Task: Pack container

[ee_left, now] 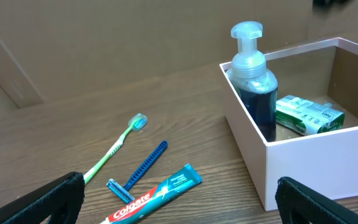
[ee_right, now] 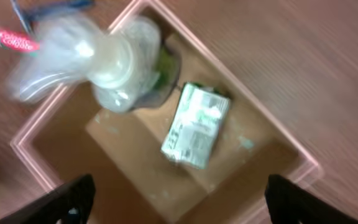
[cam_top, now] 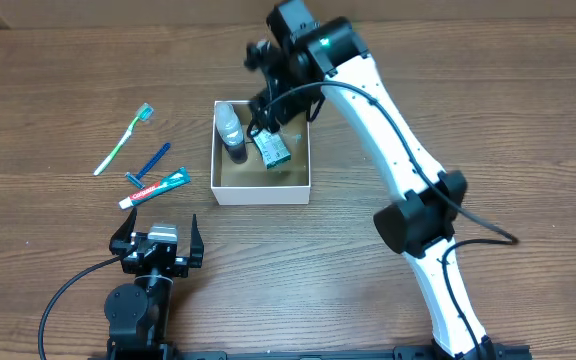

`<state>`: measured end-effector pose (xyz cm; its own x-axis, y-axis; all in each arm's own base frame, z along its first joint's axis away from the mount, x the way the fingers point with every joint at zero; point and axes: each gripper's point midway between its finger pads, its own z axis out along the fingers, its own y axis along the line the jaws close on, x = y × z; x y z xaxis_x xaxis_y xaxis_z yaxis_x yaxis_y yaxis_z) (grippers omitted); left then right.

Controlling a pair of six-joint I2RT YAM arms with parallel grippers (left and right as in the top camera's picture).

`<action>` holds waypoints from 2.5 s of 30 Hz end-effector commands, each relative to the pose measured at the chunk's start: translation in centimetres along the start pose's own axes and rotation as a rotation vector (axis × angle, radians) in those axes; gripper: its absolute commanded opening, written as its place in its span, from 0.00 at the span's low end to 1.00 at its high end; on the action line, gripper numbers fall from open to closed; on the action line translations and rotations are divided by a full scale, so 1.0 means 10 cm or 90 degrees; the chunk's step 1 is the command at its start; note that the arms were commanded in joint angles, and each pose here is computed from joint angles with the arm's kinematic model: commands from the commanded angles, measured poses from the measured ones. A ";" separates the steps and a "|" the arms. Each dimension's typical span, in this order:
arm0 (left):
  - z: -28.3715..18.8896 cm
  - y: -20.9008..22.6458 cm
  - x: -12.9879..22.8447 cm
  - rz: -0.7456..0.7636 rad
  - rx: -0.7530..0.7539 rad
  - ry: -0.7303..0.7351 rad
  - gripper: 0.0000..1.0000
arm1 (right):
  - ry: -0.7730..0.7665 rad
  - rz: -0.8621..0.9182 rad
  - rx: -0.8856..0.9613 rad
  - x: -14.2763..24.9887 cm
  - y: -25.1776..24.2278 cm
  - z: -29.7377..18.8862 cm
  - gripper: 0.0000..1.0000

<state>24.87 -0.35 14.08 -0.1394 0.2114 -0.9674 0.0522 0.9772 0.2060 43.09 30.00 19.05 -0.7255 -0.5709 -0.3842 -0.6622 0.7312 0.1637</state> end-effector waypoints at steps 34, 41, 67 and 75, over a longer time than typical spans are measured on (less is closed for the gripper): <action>-0.47 -0.30 -1.12 -0.124 0.189 -0.089 1.00 | -0.037 0.656 0.241 1.75 -2.71 -1.72 1.00; -0.49 -0.29 -1.46 -0.146 0.235 0.095 1.00 | -0.037 0.656 0.241 1.75 -2.71 -1.72 1.00; 0.27 0.63 -1.49 -0.228 -0.074 0.441 1.00 | -0.037 0.656 0.241 1.75 -2.71 -1.72 1.00; 0.78 0.96 -0.65 -0.364 -0.080 0.593 1.00 | -0.037 0.656 0.241 1.75 -2.71 -1.72 1.00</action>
<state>32.99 5.95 22.69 -0.7987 -0.3364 -0.4990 -0.3328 0.9377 -0.0996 45.46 -6.38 22.14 -0.8864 0.3986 -0.2355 0.3764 0.9166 0.1348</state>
